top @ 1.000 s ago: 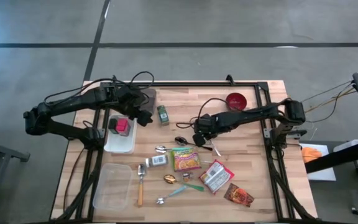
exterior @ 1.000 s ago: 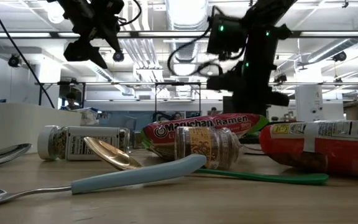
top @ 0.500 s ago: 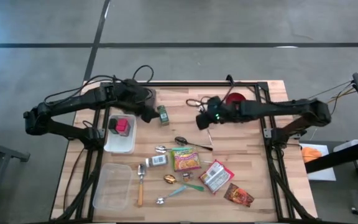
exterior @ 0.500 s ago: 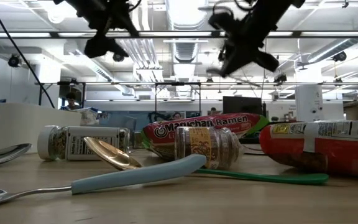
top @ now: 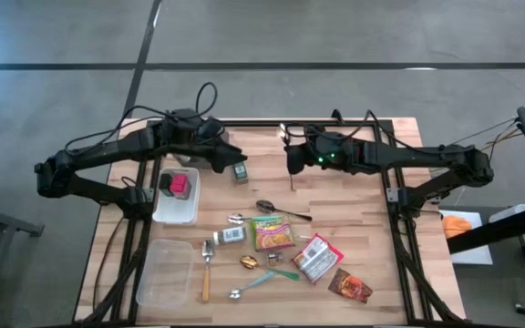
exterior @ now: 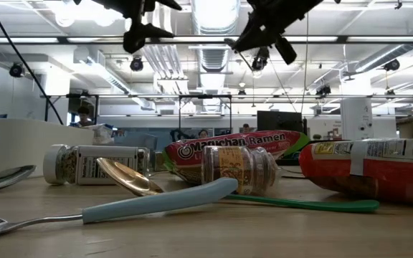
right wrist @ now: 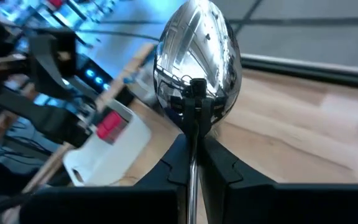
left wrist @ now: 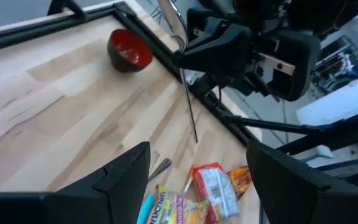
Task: Pick & Place Food Item
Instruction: Put the silver spoon into the transparent bin
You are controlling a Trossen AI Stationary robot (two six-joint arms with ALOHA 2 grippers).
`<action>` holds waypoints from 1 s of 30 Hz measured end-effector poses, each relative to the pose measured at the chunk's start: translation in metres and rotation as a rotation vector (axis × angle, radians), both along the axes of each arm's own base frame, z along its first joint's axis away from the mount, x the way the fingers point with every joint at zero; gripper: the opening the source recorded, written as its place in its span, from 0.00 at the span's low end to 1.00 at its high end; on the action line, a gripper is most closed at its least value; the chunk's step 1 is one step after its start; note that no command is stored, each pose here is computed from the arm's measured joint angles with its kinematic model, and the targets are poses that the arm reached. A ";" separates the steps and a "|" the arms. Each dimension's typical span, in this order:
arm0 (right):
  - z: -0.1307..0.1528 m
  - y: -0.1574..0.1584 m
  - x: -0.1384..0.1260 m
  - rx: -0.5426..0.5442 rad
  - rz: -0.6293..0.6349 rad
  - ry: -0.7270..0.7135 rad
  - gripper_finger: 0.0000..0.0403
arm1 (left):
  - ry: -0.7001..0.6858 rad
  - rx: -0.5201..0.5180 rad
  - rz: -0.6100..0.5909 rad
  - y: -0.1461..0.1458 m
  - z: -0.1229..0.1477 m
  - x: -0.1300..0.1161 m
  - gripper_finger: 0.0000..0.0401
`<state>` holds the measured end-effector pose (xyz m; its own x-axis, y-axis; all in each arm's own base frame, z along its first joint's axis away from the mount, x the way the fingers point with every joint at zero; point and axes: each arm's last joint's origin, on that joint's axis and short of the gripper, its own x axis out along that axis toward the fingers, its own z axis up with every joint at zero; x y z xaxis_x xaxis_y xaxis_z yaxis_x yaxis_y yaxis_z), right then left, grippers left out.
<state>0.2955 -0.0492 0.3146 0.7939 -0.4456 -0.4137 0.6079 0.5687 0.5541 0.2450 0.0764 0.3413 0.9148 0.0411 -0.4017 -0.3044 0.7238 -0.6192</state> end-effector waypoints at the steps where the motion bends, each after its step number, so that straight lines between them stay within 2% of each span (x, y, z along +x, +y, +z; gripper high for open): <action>1: 0.001 0.000 0.000 -0.006 0.003 -0.004 0.02 | -0.010 0.003 -0.001 0.000 0.001 0.000 0.67; 9: 0.020 0.000 0.004 -0.057 0.022 -0.063 0.02 | -0.131 0.041 -0.015 -0.003 0.012 0.006 0.67; 15: 0.042 -0.001 0.007 -0.088 0.025 -0.197 0.02 | -0.155 0.061 0.001 -0.004 0.013 0.012 0.67; 22: 0.064 -0.001 0.008 -0.143 0.036 -0.269 0.02 | -0.176 0.065 -0.030 -0.007 0.002 0.034 0.67; 30: 0.067 0.001 0.008 -0.138 0.047 -0.281 0.02 | -0.231 0.074 -0.062 -0.009 -0.004 0.055 0.67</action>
